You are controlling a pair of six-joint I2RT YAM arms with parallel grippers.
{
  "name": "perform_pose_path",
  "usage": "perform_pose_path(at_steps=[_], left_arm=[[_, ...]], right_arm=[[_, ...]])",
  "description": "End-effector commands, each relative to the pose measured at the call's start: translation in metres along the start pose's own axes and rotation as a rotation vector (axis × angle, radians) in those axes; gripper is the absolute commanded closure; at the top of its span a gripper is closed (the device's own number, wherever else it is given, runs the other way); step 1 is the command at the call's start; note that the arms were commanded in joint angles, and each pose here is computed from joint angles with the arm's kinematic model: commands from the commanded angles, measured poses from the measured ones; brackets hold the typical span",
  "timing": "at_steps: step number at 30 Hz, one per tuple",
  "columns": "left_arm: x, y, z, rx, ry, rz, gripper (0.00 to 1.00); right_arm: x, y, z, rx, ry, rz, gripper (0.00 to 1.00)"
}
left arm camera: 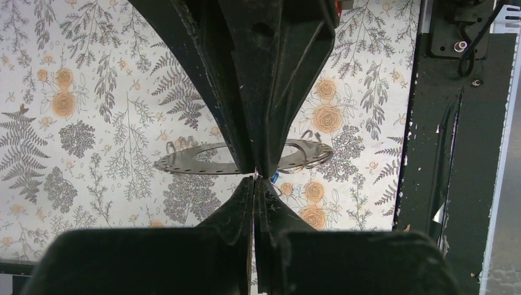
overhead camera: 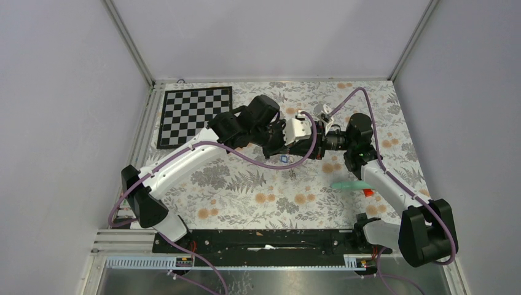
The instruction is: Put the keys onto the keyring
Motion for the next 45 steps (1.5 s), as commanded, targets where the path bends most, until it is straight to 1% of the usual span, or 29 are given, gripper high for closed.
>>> perform_pose_path(at_steps=[1, 3, 4, 5, 8, 10, 12, 15, 18, 28, 33, 35, 37, 40, 41, 45], left_arm=[[0.021, 0.007, 0.007, 0.016, -0.088, -0.02, 1.0], [0.02, 0.006, 0.006, 0.01, -0.089, -0.018, 1.0], [0.02, 0.006, 0.006, 0.006, -0.092, -0.018, 1.0], [0.02, 0.005, 0.006, 0.002, -0.095, -0.018, 1.0], [0.019, 0.009, 0.011, 0.006, -0.117, -0.011, 1.0], [0.017, 0.015, 0.019, 0.008, -0.164, 0.007, 1.0], [0.011, 0.021, 0.028, 0.006, -0.22, 0.033, 0.97], [0.006, 0.029, 0.036, 0.019, -0.291, 0.042, 0.87], [0.006, 0.03, 0.033, 0.008, -0.332, 0.036, 0.85], [-0.002, 0.03, 0.015, -0.037, -0.351, 0.07, 0.86], [-0.006, 0.027, 0.008, -0.058, -0.367, 0.095, 0.81], [-0.006, 0.026, 0.007, -0.071, -0.378, 0.102, 0.81], [-0.006, 0.027, 0.006, -0.079, -0.384, 0.106, 0.85], [-0.006, 0.028, 0.01, -0.085, -0.396, 0.111, 0.99], [-0.006, 0.027, 0.01, -0.088, -0.399, 0.112, 1.0], [-0.006, 0.027, 0.016, -0.076, -0.395, 0.108, 1.0]], right_arm=[[0.006, 0.004, -0.003, 0.028, -0.003, 0.047, 0.86], [0.008, 0.005, -0.004, 0.027, -0.008, 0.056, 0.95], [0.009, 0.006, -0.003, 0.025, -0.013, 0.063, 0.99], [0.011, 0.008, -0.003, 0.023, -0.021, 0.076, 1.0], [0.02, 0.015, -0.003, 0.031, -0.039, 0.101, 1.0], [0.028, 0.02, -0.003, 0.045, -0.05, 0.114, 1.0], [0.035, 0.025, -0.003, 0.056, -0.062, 0.118, 1.0], [0.043, 0.029, -0.004, 0.07, -0.08, 0.116, 1.0], [0.047, 0.029, -0.005, 0.072, -0.092, 0.111, 1.0], [0.049, 0.03, -0.006, 0.07, -0.111, 0.093, 1.0], [0.049, 0.029, -0.006, 0.068, -0.122, 0.087, 1.0], [0.047, 0.028, -0.006, 0.067, -0.121, 0.084, 1.0], [0.045, 0.028, -0.006, 0.065, -0.119, 0.088, 1.0], [0.041, 0.025, -0.005, 0.053, -0.107, 0.094, 1.0], [0.04, 0.024, -0.004, 0.046, -0.102, 0.098, 1.0], [0.034, 0.017, -0.002, 0.013, -0.081, 0.111, 1.0]])
Point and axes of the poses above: each gripper's point midway between its finger pads, its own z axis back along the fingers, its own y axis along the line the jaws close on, x = y × z, the point moved 9 cm from there along z, back along the fingers, and after that the axes turned 15 degrees about -z, right-handed, at the moved point
